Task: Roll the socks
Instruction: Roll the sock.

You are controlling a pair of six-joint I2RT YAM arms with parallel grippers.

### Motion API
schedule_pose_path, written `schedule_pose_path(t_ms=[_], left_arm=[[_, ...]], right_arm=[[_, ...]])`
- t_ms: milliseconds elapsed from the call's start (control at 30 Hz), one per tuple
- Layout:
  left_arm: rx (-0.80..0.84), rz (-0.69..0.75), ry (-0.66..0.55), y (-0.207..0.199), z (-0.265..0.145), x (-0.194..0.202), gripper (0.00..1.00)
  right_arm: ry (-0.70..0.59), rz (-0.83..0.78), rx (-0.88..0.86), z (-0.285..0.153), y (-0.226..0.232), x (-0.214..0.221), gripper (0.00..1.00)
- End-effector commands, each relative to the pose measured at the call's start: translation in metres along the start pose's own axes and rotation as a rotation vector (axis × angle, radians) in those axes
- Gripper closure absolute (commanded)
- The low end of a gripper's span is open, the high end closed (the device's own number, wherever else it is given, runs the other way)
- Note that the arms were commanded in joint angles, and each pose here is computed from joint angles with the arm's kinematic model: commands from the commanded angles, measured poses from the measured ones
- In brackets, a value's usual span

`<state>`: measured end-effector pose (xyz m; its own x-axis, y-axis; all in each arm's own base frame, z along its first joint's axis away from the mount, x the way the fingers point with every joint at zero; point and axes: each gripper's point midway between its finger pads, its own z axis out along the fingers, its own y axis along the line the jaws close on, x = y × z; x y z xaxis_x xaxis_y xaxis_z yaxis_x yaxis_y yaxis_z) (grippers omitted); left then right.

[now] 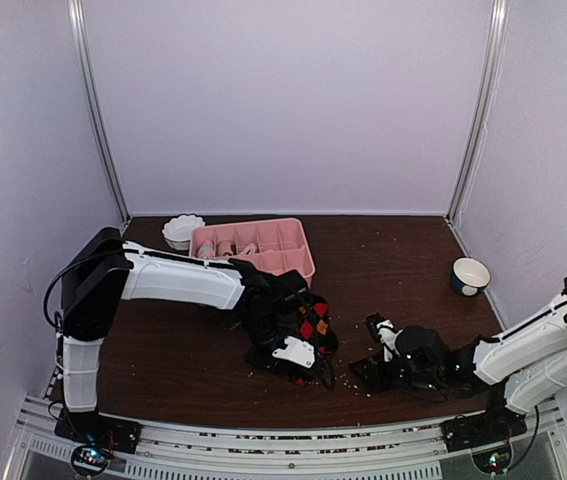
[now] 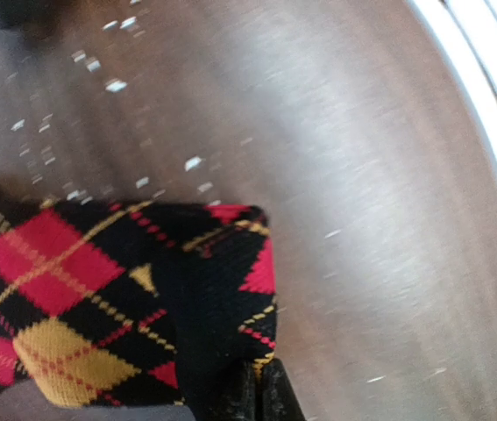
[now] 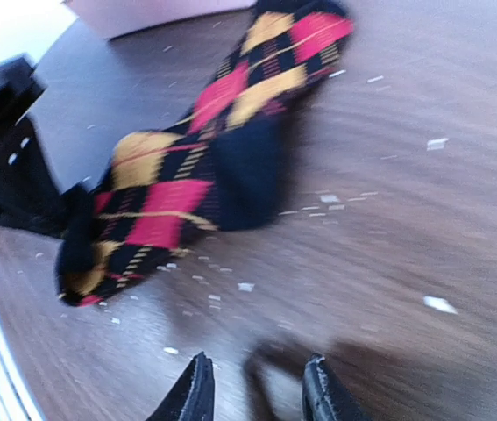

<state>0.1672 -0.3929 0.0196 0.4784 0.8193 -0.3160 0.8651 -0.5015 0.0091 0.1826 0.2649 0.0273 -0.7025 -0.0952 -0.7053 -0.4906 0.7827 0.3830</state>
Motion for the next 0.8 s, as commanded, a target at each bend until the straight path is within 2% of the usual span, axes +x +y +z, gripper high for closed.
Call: schedule_pose_path(t_ms=[0,33,67,100,200,300,433,533,700,767], left_arm=[[0.190,-0.083,-0.013,-0.033,0.003,-0.005,1.00],[0.207,-0.089,-0.015,-0.035,0.003,-0.006,1.00],[0.218,-0.088,-0.016,-0.036,0.003,-0.007,1.00],[0.228,-0.090,-0.018,-0.036,0.003,-0.007,1.00],[0.253,-0.090,-0.023,-0.037,0.003,-0.010,1.00],[0.281,-0.097,-0.031,-0.038,0.003,-0.013,1.00],[0.348,-0.139,-0.053,-0.039,0.003,-0.018,1.00],[0.389,-0.179,-0.083,-0.036,0.001,-0.018,1.00],[0.466,-0.252,-0.106,-0.029,0.001,-0.013,1.00],[0.495,-0.282,-0.125,-0.027,0.000,-0.013,1.00]], right_arm=[[-0.087,-0.089,0.168,-0.023,-0.030,-0.013,0.60],[-0.121,-0.099,0.186,-0.029,-0.032,-0.019,0.46],[-0.153,-0.111,0.203,-0.036,-0.033,-0.026,0.09],[-0.194,-0.112,0.212,-0.043,-0.033,-0.036,0.01],[-0.273,-0.088,0.261,-0.060,-0.042,-0.050,0.00],[-0.335,0.055,0.320,-0.073,-0.063,-0.046,0.00],[-0.387,0.030,0.146,-0.075,-0.048,-0.039,0.00],[-0.361,-0.069,0.097,-0.075,-0.031,-0.031,0.01],[-0.270,-0.288,0.050,-0.068,0.007,-0.011,0.13],[-0.238,-0.379,-0.019,-0.064,0.028,0.001,0.18]])
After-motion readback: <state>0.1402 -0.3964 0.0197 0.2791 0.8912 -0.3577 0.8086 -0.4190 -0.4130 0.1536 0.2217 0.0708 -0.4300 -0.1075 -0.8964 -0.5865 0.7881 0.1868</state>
